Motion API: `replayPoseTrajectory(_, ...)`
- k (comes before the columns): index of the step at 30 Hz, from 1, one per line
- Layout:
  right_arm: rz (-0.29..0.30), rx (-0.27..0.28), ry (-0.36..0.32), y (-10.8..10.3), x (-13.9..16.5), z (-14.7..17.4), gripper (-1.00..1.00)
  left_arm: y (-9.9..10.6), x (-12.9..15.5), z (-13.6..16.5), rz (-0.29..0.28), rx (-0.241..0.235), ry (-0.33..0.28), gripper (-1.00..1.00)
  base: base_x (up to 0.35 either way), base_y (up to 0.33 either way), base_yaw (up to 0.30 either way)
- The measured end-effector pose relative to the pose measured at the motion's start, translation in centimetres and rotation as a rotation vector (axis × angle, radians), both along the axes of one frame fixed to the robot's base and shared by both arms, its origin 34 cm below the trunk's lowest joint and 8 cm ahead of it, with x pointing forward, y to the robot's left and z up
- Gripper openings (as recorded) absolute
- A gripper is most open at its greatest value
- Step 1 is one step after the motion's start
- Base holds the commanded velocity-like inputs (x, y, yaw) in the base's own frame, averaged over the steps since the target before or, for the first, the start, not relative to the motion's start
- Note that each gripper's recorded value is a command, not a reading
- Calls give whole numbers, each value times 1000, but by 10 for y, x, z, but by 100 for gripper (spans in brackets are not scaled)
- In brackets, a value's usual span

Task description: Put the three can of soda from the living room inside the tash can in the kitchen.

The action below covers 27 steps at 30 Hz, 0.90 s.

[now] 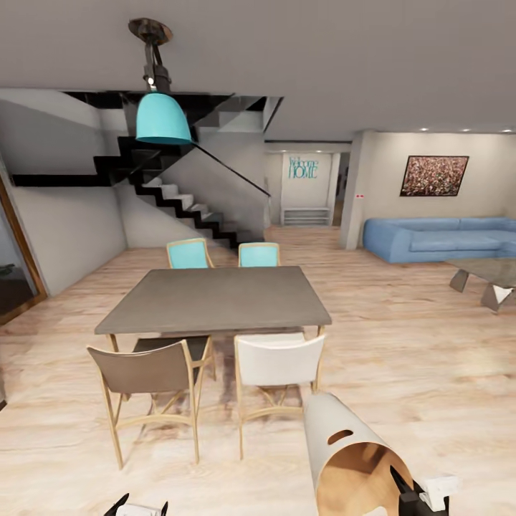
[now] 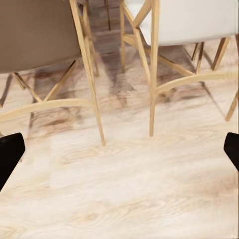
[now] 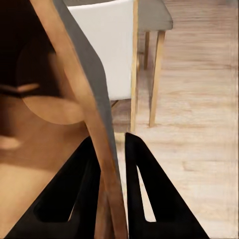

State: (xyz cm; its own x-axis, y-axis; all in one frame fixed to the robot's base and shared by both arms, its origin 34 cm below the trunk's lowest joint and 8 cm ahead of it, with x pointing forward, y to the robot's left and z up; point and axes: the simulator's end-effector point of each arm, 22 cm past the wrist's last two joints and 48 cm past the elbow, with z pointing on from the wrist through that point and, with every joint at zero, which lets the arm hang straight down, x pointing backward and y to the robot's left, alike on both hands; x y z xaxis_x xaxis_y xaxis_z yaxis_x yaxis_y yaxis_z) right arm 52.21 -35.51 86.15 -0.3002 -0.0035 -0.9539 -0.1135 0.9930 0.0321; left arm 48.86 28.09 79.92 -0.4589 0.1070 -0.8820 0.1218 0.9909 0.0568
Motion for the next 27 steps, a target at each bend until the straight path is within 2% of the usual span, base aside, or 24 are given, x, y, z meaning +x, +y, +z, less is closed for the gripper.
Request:
replayPoseTrajectory(7,-6,-2,-4,-2,1,1,-100,0,1,1,0,0,-3,100,0,-290,-251)
replayPoseTrajectory(12,-56,-11,-5,-13,2,2,-100,0,1,2,-1,1,-6,100,0,-290,-251)
replayPoseTrajectory(17,-71,-19,-8,-16,2,3,-100,0,1,3,-2,1,-9,100,0,-290,-251)
replayPoseTrajectory(27,-77,-24,-8,-18,2,3,-100,0,1,3,-1,0,-10,100,0,-290,-252)
